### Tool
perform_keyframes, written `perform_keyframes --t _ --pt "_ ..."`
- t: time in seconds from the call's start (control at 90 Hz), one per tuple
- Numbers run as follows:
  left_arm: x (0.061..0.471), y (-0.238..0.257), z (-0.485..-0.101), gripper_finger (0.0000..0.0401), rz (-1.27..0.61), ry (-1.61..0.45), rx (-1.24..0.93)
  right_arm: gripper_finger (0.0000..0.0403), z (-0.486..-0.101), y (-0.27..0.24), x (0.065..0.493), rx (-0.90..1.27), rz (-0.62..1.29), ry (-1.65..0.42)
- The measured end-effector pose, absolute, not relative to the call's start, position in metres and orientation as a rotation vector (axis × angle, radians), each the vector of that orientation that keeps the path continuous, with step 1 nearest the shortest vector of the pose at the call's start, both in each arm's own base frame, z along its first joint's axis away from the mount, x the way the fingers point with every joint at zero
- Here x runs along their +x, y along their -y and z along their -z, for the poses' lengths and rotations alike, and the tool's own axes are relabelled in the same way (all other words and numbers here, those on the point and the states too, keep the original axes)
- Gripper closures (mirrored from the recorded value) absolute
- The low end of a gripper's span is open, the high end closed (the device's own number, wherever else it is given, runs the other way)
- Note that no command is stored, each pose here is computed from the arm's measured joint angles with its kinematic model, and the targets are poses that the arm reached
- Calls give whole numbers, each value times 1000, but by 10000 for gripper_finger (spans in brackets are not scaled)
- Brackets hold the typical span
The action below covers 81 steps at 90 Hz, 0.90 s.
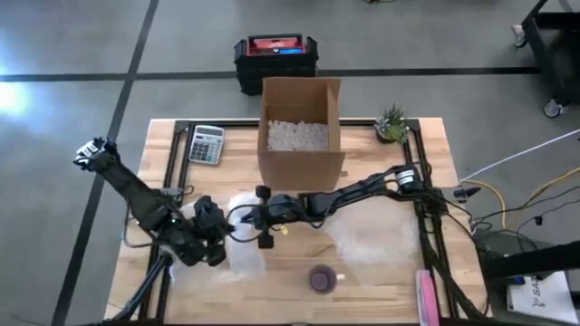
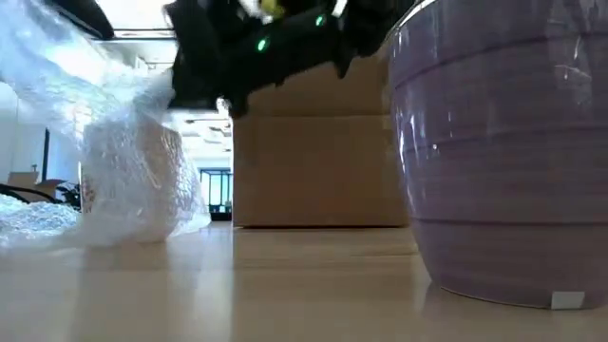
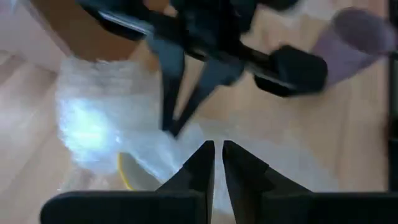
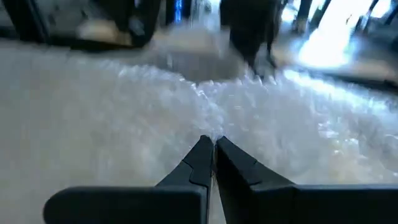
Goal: Wrap mug
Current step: Wrap the yellow mug with bubble wrap
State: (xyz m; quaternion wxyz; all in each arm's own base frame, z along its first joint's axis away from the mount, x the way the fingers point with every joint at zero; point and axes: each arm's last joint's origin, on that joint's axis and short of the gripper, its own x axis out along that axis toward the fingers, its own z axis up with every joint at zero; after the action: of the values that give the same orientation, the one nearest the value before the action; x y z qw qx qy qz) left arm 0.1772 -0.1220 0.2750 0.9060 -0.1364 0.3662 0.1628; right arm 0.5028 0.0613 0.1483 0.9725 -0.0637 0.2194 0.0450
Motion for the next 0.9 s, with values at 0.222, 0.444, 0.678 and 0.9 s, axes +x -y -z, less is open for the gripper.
perform_keyframes --t 0.222,0.444,0.678,0.9 --pt "183 111 -227 381 -333 -836 -361 403 -155 -62 507 -138 -97 -588" --pt "182 108 -201 381 -323 -782 -425 403 -198 -62 509 -147 -108 -714" --pt "180 108 -203 381 -279 -780 -422 402 -245 -61 501 -218 -131 -856" --pt "184 110 -214 381 -248 -761 -385 402 -219 -62 512 -213 -139 -856"
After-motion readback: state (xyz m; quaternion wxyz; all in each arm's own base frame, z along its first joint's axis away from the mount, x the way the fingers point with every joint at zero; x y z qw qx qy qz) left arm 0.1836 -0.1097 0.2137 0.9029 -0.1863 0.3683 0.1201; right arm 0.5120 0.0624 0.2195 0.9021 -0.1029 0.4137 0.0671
